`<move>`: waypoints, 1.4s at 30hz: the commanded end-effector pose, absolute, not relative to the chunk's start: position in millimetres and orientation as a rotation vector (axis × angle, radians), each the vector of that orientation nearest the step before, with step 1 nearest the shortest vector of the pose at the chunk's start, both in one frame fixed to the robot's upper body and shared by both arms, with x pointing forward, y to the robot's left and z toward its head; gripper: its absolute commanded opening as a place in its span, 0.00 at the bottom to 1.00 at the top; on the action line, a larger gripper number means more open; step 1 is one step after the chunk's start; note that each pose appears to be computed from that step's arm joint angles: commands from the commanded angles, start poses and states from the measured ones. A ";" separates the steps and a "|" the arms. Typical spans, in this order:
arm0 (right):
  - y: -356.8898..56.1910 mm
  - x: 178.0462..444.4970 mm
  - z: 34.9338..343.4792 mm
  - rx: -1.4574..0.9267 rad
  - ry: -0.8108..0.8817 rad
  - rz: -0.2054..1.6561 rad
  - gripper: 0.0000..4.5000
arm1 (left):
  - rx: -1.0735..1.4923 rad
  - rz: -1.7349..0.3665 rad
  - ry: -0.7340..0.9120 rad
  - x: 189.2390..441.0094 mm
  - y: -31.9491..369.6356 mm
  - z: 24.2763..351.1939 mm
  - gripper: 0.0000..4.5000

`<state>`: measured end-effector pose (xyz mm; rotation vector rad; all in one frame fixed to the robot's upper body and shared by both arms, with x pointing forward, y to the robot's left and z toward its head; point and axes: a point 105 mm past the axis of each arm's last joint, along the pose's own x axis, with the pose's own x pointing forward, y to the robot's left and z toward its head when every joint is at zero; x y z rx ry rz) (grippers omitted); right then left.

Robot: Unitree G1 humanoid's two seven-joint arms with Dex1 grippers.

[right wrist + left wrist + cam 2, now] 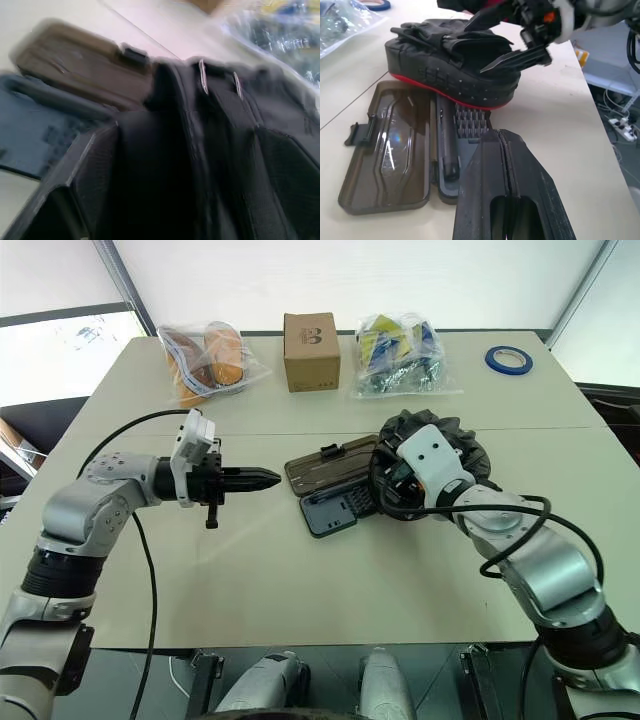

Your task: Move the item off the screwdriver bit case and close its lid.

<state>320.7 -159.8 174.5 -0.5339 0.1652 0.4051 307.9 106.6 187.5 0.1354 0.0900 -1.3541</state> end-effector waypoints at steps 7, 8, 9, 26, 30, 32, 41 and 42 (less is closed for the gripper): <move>-206.7 342.7 174.5 -0.567 0.133 0.133 0.99 | 0.162 -1.315 0.047 305.8 109.3 191.1 0.00; -211.8 343.2 175.3 -0.570 0.130 0.105 0.99 | 0.161 -1.310 0.046 305.7 109.5 190.8 0.00; -216.8 343.6 176.3 -0.571 0.127 0.078 0.99 | 0.160 -1.305 0.046 305.5 109.9 190.6 0.00; -233.5 347.2 144.8 -0.542 0.308 0.002 0.00 | 0.161 -1.276 0.042 307.1 105.2 185.6 0.00; -237.1 348.4 147.9 -0.558 0.307 -0.018 0.00 | 0.156 -1.270 0.037 306.9 104.1 185.3 0.00; -239.5 349.2 153.5 -0.609 0.285 -0.031 0.00 | 0.153 -1.266 0.035 306.7 103.9 185.1 0.00; -289.6 342.6 261.9 -0.953 -0.121 -0.470 0.00 | 0.145 -1.252 0.024 308.4 101.4 182.8 0.00; -293.8 340.7 265.7 -0.979 -0.134 -0.493 0.00 | 0.145 -1.251 0.023 308.7 101.1 182.6 0.00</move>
